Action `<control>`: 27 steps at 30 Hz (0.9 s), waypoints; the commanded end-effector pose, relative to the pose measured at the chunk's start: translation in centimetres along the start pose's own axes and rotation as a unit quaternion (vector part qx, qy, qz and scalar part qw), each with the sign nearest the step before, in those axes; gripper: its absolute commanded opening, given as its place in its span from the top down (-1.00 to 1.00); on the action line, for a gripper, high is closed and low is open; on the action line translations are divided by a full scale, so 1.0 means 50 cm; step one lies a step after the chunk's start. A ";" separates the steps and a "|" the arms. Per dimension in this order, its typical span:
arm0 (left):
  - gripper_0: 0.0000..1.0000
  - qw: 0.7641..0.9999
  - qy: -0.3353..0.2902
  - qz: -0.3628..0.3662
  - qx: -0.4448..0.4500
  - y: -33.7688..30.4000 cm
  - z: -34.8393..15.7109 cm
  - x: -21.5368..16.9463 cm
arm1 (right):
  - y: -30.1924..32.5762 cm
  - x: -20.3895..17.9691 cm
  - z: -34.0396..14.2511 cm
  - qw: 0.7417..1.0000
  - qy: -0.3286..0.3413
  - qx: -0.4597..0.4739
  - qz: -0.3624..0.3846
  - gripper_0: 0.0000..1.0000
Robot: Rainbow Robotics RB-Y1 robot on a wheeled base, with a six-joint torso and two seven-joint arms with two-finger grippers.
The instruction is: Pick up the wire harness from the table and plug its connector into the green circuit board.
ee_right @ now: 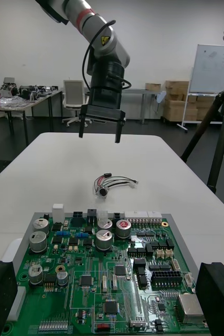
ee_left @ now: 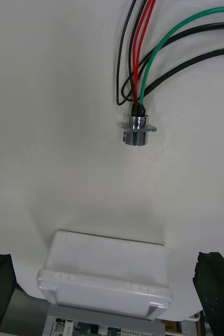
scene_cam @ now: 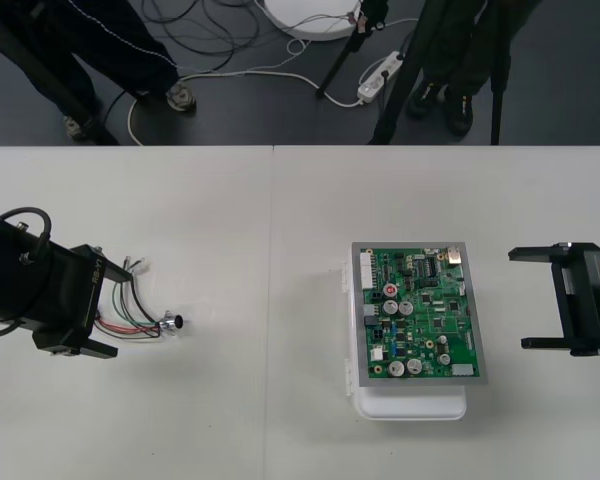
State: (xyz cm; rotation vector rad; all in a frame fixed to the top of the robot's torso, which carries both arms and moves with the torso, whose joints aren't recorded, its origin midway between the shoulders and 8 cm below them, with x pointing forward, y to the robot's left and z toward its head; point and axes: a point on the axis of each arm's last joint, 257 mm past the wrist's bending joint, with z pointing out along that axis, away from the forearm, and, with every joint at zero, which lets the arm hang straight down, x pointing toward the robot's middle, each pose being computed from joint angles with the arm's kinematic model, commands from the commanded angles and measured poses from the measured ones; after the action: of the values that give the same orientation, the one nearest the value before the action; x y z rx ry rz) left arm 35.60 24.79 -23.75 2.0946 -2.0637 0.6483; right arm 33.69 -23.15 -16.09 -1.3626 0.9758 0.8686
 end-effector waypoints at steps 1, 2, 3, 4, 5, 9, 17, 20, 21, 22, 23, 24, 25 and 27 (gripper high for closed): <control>-1.00 0.999 0.006 -0.006 0.040 -0.087 0.003 0.023 | -0.001 -0.011 -0.006 1.000 -0.010 0.006 0.012 -1.00; -1.00 0.999 0.005 -0.006 0.040 -0.090 0.005 0.022 | -0.001 -0.011 -0.006 1.000 -0.011 0.008 0.013 -1.00; -1.00 0.999 0.004 -0.008 0.041 -0.096 0.008 0.020 | -0.003 -0.013 -0.007 1.000 -0.013 0.011 0.014 -1.00; -1.00 0.999 0.004 -0.009 0.041 -0.100 0.014 0.019 | -0.004 -0.015 -0.007 1.000 -0.016 0.013 0.015 -1.00; -1.00 0.999 0.005 -0.009 0.041 -0.101 0.018 0.021 | -0.005 -0.016 -0.007 1.000 -0.017 0.015 0.015 -1.00; -1.00 0.999 0.004 -0.015 0.037 -0.110 0.043 0.016 | -0.013 -0.037 -0.014 0.999 -0.035 0.023 0.017 -1.00; -1.00 0.999 -0.010 -0.036 0.021 -0.107 0.103 -0.018 | -0.004 -0.044 -0.017 0.998 -0.043 0.020 0.029 -1.00; -1.00 0.999 -0.014 -0.044 0.015 -0.104 0.125 -0.028 | 0.003 -0.040 -0.017 0.999 -0.041 0.018 0.031 -1.00; -1.00 0.999 -0.017 -0.048 0.012 -0.103 0.131 -0.034 | 0.004 -0.040 -0.018 0.998 -0.041 0.018 0.032 -1.00; -1.00 0.998 -0.019 -0.051 0.010 -0.102 0.138 -0.037 | 0.005 -0.040 -0.017 0.998 -0.042 0.018 0.033 -1.00; -1.00 0.998 -0.020 -0.053 0.008 -0.101 0.142 -0.040 | 0.006 -0.039 -0.017 0.998 -0.041 0.018 0.034 -1.00; -1.00 0.998 -0.023 -0.056 0.004 -0.099 0.149 -0.044 | 0.005 -0.040 -0.018 0.998 -0.041 0.018 0.034 -1.00; -1.00 0.998 -0.026 -0.058 0.001 -0.097 0.156 -0.048 | 0.005 -0.040 -0.017 0.998 -0.041 0.018 0.034 -1.00; -1.00 0.997 -0.031 -0.064 -0.004 -0.095 0.163 -0.055 | 0.006 -0.040 -0.018 0.998 -0.041 0.017 0.034 -1.00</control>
State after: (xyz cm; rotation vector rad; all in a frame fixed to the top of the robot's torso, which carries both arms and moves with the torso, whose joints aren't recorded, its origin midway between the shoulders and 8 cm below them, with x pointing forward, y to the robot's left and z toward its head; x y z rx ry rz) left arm 40.17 25.83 -31.66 2.2181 -1.9765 0.5198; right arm 32.73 -23.53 -15.23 -1.2839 0.9660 0.9227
